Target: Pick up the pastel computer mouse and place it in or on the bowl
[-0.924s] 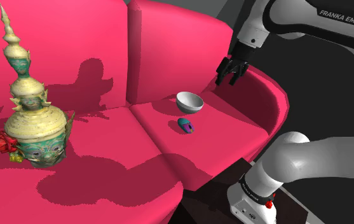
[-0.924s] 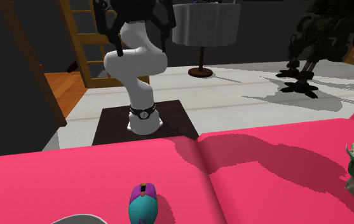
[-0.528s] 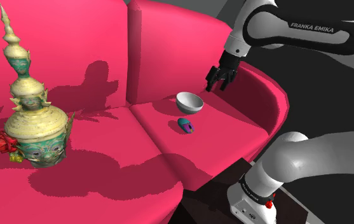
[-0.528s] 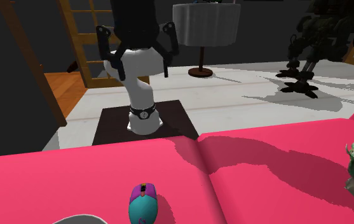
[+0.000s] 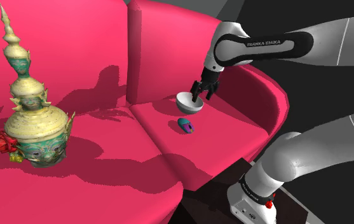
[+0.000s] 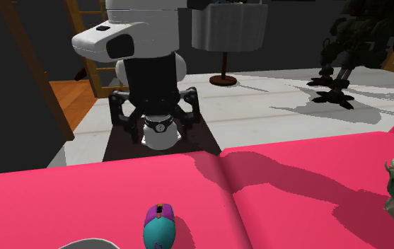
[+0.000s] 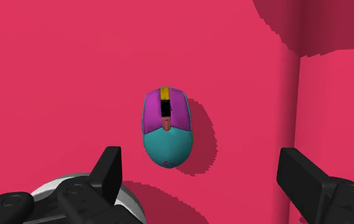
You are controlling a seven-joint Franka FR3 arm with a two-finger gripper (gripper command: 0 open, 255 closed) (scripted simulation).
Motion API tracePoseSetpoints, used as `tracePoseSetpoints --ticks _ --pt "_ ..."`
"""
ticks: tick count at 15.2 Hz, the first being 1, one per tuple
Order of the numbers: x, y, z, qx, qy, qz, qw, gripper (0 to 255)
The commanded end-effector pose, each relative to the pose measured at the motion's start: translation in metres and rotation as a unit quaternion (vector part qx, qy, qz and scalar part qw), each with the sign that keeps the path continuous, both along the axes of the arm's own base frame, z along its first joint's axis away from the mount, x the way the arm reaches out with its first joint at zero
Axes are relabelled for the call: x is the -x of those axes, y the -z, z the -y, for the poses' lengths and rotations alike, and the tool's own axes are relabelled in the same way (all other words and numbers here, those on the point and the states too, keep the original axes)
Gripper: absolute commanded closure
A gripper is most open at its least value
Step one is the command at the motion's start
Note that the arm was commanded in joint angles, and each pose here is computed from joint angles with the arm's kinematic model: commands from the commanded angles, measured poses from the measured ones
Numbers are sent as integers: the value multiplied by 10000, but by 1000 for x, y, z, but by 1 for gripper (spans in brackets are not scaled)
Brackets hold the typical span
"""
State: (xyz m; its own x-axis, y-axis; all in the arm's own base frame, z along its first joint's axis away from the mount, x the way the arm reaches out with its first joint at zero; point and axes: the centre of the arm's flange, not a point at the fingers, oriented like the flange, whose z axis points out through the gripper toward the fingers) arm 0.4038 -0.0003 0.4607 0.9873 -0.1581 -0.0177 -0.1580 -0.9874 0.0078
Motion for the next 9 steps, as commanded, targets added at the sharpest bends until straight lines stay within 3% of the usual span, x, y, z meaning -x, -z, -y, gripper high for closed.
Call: tracePoseSetpoints --ticks 1,9 --pt "-14 23 0 58 8 -53 10000 0" --pt "-70 115 9 282 44 -296 9992 0"
